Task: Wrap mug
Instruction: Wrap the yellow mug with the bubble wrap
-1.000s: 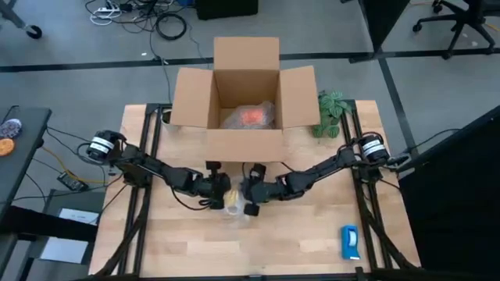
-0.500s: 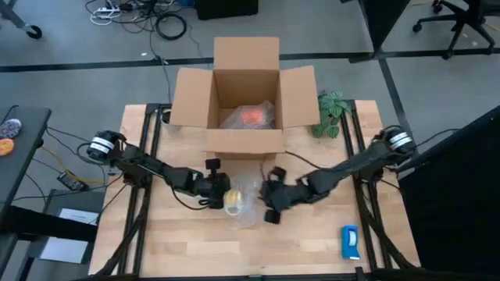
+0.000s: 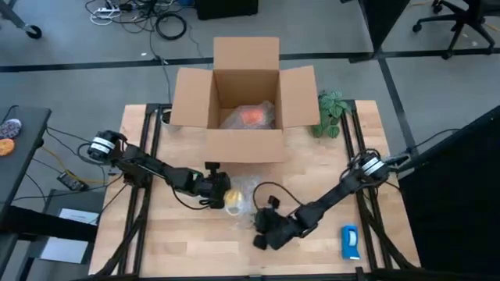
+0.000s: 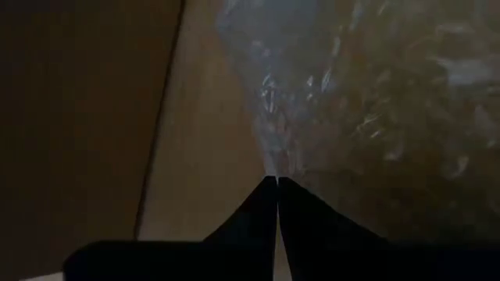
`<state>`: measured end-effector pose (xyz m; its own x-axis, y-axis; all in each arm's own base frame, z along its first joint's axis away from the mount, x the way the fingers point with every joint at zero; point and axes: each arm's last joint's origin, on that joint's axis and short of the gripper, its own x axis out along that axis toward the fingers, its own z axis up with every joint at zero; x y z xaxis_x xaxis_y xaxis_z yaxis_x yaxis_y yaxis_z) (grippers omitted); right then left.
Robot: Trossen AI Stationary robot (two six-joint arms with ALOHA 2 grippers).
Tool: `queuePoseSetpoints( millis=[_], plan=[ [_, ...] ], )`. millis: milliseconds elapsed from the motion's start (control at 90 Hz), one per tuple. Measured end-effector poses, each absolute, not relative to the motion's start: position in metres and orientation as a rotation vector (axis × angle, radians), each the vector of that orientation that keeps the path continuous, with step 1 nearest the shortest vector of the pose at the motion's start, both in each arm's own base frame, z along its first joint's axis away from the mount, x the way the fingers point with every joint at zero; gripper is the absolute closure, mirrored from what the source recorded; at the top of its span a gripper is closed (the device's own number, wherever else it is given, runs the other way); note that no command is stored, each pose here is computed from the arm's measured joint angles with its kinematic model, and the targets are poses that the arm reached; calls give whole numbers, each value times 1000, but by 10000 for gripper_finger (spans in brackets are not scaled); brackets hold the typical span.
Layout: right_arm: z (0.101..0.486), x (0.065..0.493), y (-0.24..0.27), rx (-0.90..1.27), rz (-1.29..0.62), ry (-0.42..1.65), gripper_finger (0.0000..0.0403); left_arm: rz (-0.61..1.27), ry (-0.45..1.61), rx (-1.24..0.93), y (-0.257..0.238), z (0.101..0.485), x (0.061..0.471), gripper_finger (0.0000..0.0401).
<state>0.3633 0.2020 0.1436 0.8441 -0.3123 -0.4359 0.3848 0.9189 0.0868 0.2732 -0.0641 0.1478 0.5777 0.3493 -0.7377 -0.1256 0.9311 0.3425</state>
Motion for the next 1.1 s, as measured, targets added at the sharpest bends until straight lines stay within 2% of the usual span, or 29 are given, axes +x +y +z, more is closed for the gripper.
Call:
queuePoseSetpoints(
  millis=[144, 267, 511, 733, 967, 1100],
  plan=[
    [172, 361, 192, 135, -468, 346, 338, 286, 927, 272, -64, 147, 272, 401],
    [193, 361, 178, 134, -479, 340, 357, 285, 918, 267, -64, 148, 273, 401],
    [178, 375, 140, 184, -519, 459, 399, 284, 898, 258, -64, 149, 275, 401],
    [170, 382, 130, 205, -536, 466, 402, 288, 907, 265, -64, 147, 274, 401],
    [202, 358, 141, 123, -531, 474, 403, 280, 922, 265, -65, 141, 277, 401],
    [208, 346, 137, 105, -575, 524, 403, 282, 906, 261, -67, 134, 282, 401]
  ],
)
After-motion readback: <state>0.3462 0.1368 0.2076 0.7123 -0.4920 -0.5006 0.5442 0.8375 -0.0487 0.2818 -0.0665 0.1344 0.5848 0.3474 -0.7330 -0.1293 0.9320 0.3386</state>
